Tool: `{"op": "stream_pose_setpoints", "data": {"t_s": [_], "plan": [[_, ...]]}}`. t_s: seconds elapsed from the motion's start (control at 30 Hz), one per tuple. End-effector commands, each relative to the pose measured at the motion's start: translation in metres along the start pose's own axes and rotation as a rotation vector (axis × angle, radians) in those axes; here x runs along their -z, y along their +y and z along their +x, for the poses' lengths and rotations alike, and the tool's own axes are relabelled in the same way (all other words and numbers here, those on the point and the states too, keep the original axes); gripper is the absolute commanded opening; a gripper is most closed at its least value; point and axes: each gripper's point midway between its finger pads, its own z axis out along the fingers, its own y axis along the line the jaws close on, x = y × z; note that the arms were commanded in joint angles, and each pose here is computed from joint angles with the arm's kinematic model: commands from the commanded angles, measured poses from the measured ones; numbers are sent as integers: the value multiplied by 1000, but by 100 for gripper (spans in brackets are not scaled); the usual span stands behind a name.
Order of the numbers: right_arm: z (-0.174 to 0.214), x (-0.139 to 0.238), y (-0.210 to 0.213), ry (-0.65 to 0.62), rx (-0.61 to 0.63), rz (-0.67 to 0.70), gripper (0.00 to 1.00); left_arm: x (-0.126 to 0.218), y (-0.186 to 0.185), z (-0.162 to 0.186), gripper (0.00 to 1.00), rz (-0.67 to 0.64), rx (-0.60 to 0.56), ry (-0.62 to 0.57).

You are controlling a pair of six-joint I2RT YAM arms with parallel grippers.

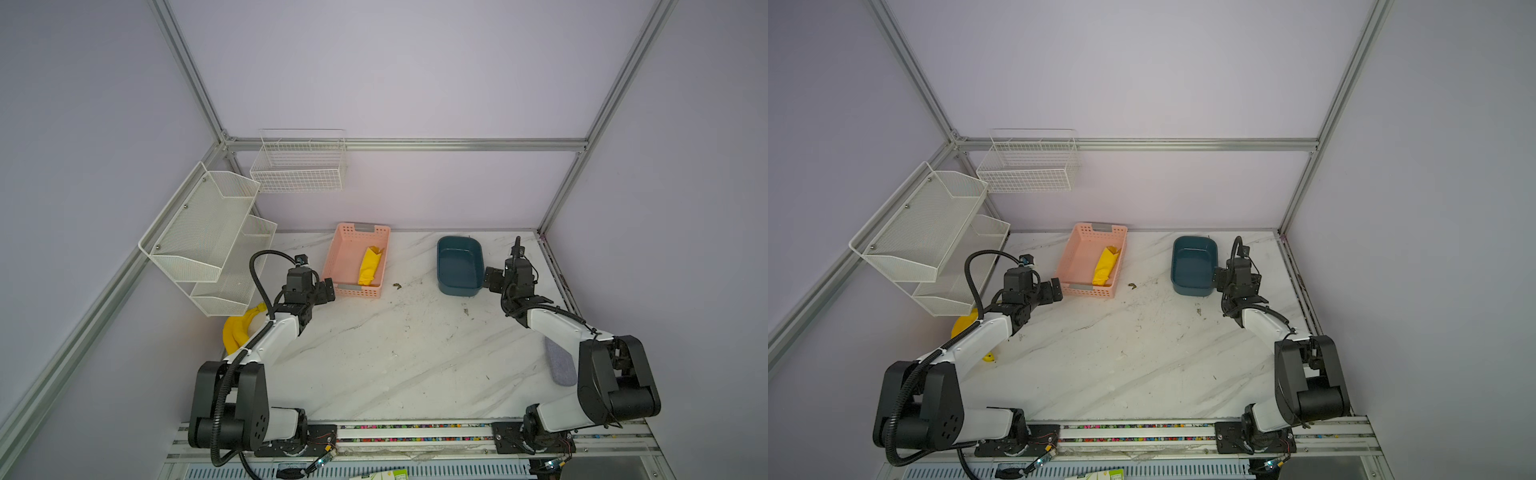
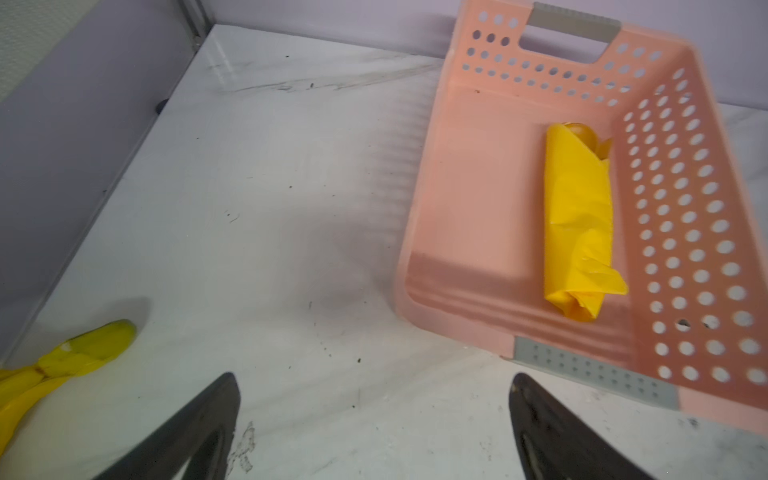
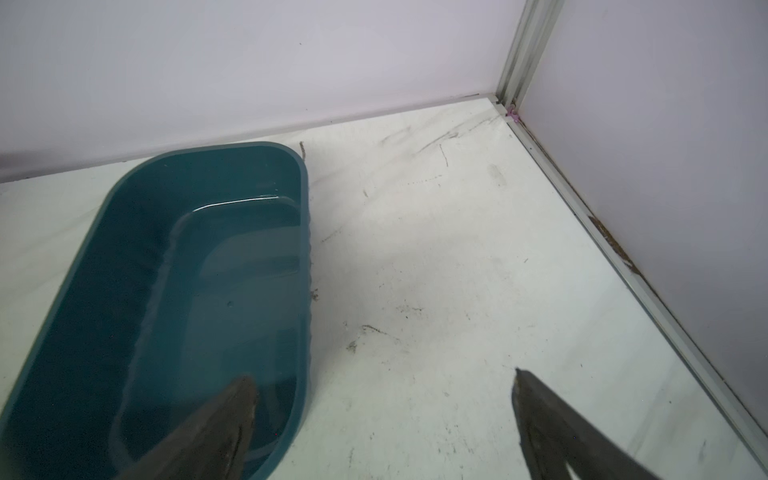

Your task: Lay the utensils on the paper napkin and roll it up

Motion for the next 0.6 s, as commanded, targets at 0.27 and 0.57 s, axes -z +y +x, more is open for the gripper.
{"op": "stream_pose_setpoints", "data": {"t_s": [0.27, 0.57], "plan": [[-11, -10, -20, -317, -92, -7, 97, -13, 23, -1, 100, -115, -66, -261], [0, -6, -16, -441, -41, -113, 97, -14, 20, 9, 100, -50, -93, -377]]}}
